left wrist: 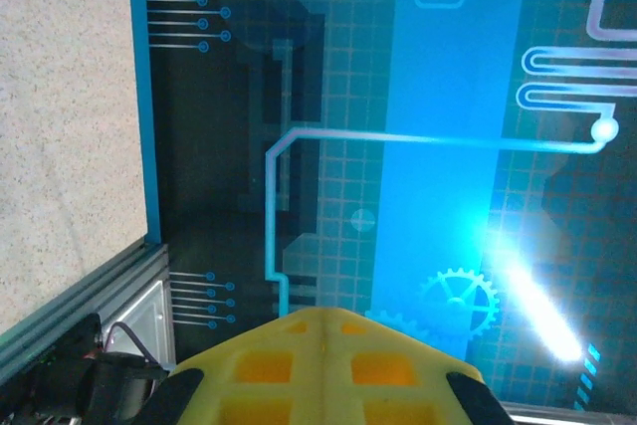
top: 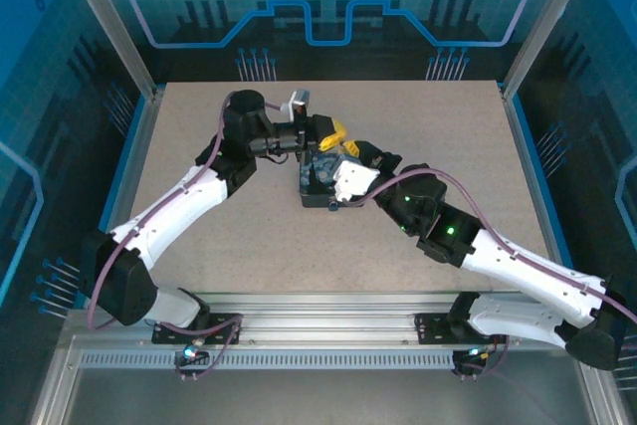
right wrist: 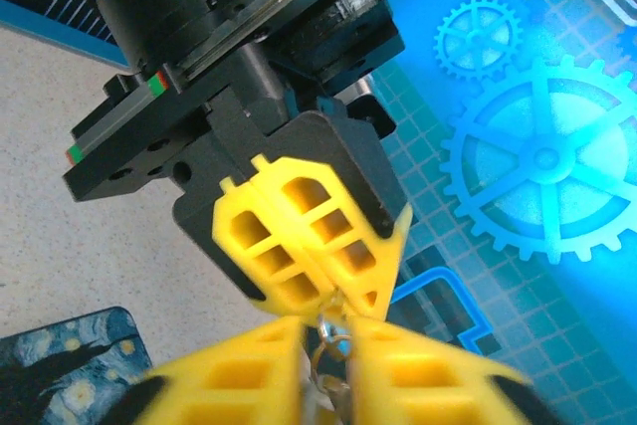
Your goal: Unlock the padlock with the key
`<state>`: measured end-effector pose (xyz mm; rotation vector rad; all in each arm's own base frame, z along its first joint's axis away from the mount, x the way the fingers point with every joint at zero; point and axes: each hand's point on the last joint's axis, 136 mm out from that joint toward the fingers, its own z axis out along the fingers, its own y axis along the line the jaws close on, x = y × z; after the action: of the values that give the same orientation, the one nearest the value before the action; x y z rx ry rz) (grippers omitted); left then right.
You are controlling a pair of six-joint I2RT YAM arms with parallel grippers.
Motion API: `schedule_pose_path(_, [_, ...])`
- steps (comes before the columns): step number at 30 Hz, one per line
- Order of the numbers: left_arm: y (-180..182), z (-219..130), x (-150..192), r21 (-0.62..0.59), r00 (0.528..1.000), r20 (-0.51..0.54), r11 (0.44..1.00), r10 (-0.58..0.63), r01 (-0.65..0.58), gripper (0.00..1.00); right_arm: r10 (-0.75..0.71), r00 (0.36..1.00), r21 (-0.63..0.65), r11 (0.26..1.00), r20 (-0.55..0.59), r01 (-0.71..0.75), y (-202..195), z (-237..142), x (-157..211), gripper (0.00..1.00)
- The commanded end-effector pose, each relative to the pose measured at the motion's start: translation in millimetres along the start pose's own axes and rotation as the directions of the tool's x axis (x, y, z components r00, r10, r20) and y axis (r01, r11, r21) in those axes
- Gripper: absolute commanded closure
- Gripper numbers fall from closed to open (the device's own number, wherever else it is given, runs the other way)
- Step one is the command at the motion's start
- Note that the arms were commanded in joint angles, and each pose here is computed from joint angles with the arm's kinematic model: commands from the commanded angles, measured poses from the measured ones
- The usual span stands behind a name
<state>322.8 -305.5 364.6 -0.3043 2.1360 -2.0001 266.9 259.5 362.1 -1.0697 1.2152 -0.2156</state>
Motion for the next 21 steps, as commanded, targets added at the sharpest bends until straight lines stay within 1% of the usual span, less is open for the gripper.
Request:
schedule_pose_path(1, [4, -6, -11, -0.026, 0.996, 0.029, 0.997, 0.079, -0.078, 1.00, 0.104, 0.994, 0.021, 0.994, -0.034, -0.103, -7, -8, 12, 0.63])
schedule_pose_path(2, [8, -9, -15, -0.058, 0.994, 0.042, 0.993, 0.104, -0.101, 1.00, 0.135, 0.990, 0.022, 0.991, -0.044, -0.134, -7, -9, 16, 0.60])
schedule_pose_path(6, [18, -19, -27, -0.150, 0.975, 0.080, 0.970, 0.206, -0.192, 1.00, 0.263, 0.959, 0.017, 0.965, -0.104, -0.262, -5, -15, 34, 0.59])
schedule_pose_path(8, [24, -24, -30, -0.206, 0.962, 0.089, 0.950, 0.258, -0.235, 1.00, 0.346, 0.929, -0.002, 0.937, -0.135, -0.349, 0, -17, 43, 0.53])
schedule_pose_path(10, [28, -27, -31, -0.241, 0.946, 0.092, 0.929, 0.310, -0.281, 1.00, 0.430, 0.885, -0.017, 0.898, -0.177, -0.440, 7, -19, 54, 0.50])
schedule_pose_path(13, [36, -33, -35, -0.307, 0.924, 0.096, 0.894, 0.370, -0.326, 1.00, 0.568, 0.784, 0.016, 0.812, -0.251, -0.583, 13, -19, 76, 0.47])
schedule_pose_path(14, [39, -35, -35, -0.326, 0.919, 0.094, 0.884, 0.383, -0.335, 1.00, 0.617, 0.738, 0.029, 0.772, -0.272, -0.635, 15, -20, 83, 0.47])
schedule_pose_path(16, [41, -38, -36, -0.348, 0.906, 0.091, 0.866, 0.413, -0.360, 1.00, 0.705, 0.647, 0.040, 0.684, -0.289, -0.728, 17, -21, 93, 0.47])
schedule_pose_path(17, [42, -40, -36, -0.355, 0.900, 0.093, 0.859, 0.426, -0.370, 1.00, 0.748, 0.592, 0.036, 0.629, -0.299, -0.777, 23, -22, 101, 0.47])
schedule_pose_path(18, [43, -41, -36, -0.359, 0.893, 0.094, 0.852, 0.439, -0.381, 1.00, 0.786, 0.541, 0.035, 0.576, -0.299, -0.817, 25, -23, 104, 0.45])
schedule_pose_path(21, [45, -46, -33, -0.361, 0.878, 0.101, 0.839, 0.468, -0.407, 1.00, 0.857, 0.411, 0.055, 0.448, -0.310, -0.892, 28, -25, 114, 0.40])
